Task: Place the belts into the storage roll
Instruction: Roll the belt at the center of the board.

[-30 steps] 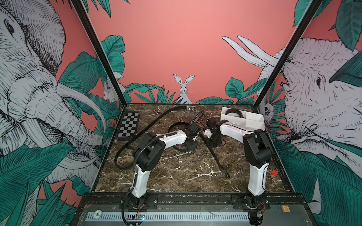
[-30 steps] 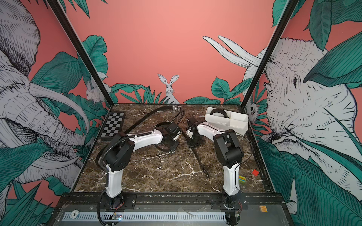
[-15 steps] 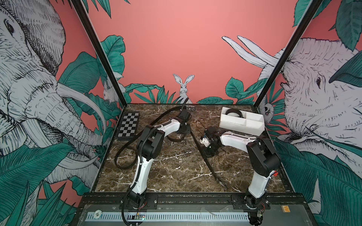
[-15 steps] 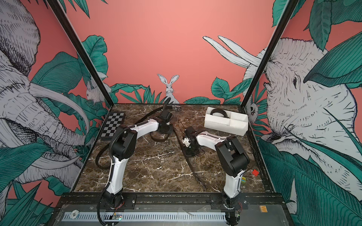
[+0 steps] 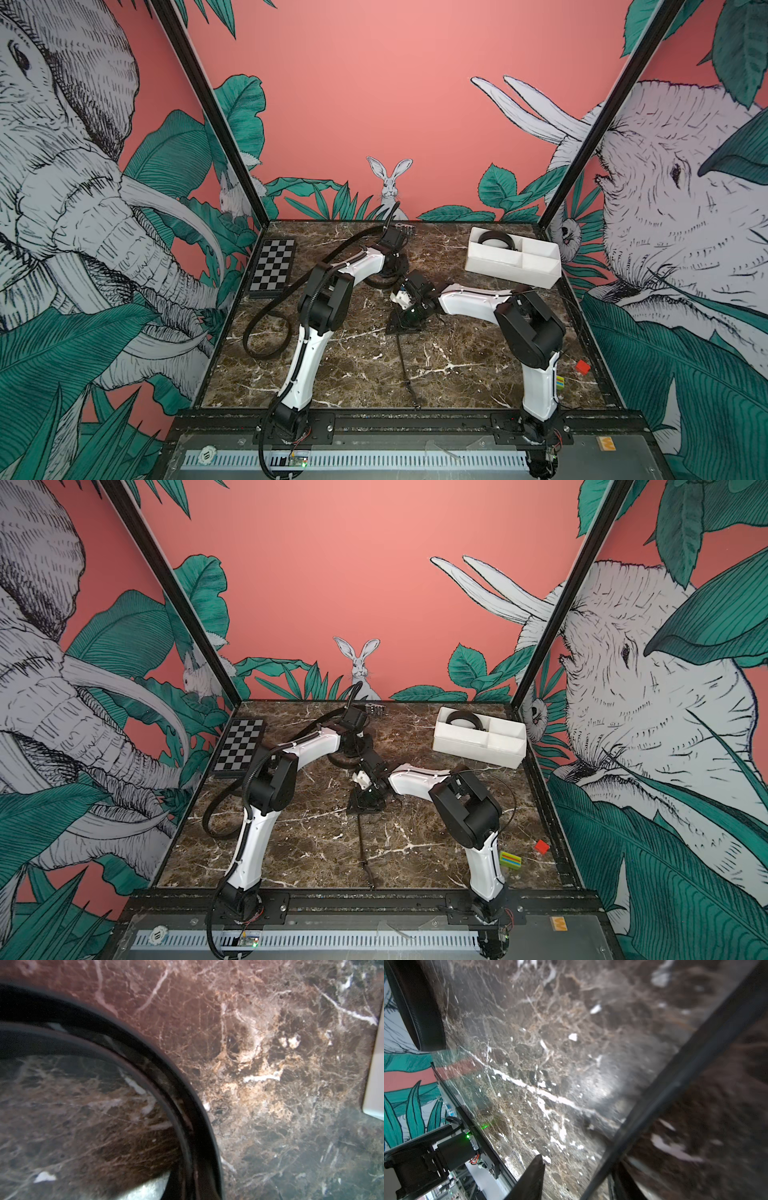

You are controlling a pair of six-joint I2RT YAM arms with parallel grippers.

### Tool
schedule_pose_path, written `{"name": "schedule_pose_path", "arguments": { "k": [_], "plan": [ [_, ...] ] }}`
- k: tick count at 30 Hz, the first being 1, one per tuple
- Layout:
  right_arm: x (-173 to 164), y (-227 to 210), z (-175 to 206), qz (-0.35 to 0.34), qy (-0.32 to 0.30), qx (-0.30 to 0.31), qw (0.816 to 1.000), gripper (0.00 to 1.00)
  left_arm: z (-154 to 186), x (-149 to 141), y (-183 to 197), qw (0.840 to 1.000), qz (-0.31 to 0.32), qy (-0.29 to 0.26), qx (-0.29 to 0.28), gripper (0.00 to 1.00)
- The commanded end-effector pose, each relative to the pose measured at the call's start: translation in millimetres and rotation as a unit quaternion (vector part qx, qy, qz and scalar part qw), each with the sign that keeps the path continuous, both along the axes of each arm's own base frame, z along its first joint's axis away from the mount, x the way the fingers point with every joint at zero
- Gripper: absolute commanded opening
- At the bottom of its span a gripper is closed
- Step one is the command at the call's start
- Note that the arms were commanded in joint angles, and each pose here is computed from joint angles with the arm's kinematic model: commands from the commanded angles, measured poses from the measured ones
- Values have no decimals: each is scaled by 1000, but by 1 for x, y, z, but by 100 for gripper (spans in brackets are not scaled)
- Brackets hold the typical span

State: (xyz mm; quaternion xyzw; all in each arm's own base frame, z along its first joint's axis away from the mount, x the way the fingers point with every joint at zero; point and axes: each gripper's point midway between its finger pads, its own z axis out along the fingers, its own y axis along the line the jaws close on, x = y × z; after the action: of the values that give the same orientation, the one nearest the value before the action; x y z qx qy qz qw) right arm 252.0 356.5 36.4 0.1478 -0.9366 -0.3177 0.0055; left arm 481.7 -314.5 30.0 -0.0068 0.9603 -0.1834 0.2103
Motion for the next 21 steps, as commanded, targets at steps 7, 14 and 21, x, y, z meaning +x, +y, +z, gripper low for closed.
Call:
{"name": "schedule_pose_path", "arguments": {
  "k": [7,14,21],
  "plan": [
    [-22,11,0,-15,12,8,1000,52,-36,-27,-1,998,-17,55,-10,0],
    [-2,85,31,-16,23,164,986,56,-33,-38,-2,997,-31,63,-22,0],
    [6,50,30,-17,10,105,994,63,-35,-50,0,995,-42,79,-31,4]
  ]
}}
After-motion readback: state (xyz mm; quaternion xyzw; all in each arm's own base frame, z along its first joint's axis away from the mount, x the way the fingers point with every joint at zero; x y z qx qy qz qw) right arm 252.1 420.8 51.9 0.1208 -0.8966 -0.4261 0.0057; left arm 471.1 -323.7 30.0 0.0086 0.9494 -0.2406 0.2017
